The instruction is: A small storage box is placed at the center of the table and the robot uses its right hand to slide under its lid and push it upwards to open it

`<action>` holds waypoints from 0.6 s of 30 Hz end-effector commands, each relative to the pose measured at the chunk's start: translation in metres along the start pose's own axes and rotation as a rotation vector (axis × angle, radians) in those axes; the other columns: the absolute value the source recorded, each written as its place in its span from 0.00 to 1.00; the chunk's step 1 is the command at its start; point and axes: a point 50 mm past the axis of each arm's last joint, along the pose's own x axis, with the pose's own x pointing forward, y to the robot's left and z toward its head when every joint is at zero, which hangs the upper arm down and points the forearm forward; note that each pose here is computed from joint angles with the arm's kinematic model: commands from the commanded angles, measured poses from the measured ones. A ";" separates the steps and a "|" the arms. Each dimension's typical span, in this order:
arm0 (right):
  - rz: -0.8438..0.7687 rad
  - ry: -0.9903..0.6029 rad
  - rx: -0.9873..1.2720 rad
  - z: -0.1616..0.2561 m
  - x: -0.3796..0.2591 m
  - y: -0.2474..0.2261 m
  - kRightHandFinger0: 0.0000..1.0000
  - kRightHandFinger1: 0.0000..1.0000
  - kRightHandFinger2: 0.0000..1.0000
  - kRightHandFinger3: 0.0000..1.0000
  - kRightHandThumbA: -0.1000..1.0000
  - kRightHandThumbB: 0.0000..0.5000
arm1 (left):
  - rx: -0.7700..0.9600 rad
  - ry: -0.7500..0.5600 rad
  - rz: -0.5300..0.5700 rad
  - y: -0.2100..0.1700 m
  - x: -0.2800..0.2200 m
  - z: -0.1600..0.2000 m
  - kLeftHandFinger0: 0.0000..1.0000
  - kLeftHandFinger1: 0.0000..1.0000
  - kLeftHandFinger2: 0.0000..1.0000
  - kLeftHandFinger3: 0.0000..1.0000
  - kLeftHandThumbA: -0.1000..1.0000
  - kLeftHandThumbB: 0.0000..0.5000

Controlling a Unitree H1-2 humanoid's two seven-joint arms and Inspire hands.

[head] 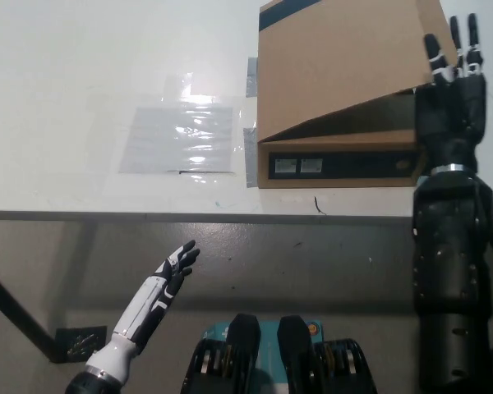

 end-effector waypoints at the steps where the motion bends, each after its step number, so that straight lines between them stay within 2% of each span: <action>1: 0.053 -0.010 0.033 -0.011 0.014 0.023 1.00 1.00 1.00 1.00 1.00 0.63 | 0.025 -0.052 -0.007 0.007 0.010 0.009 1.00 1.00 1.00 1.00 1.00 1.00; 5: 0.036 0.005 0.043 -0.024 0.013 0.020 1.00 1.00 1.00 1.00 1.00 0.65 | 0.015 -0.045 -0.005 0.007 0.009 0.009 1.00 1.00 1.00 1.00 1.00 1.00; 10: 0.066 0.016 0.062 -0.032 0.015 0.037 1.00 1.00 1.00 1.00 1.00 0.67 | 0.018 -0.052 -0.007 0.007 0.011 0.009 1.00 1.00 1.00 1.00 1.00 1.00; 18: 0.199 0.062 0.037 -0.043 0.010 0.092 1.00 1.00 1.00 1.00 1.00 0.67 | 0.019 -0.045 -0.017 0.006 0.011 0.009 1.00 1.00 1.00 1.00 1.00 1.00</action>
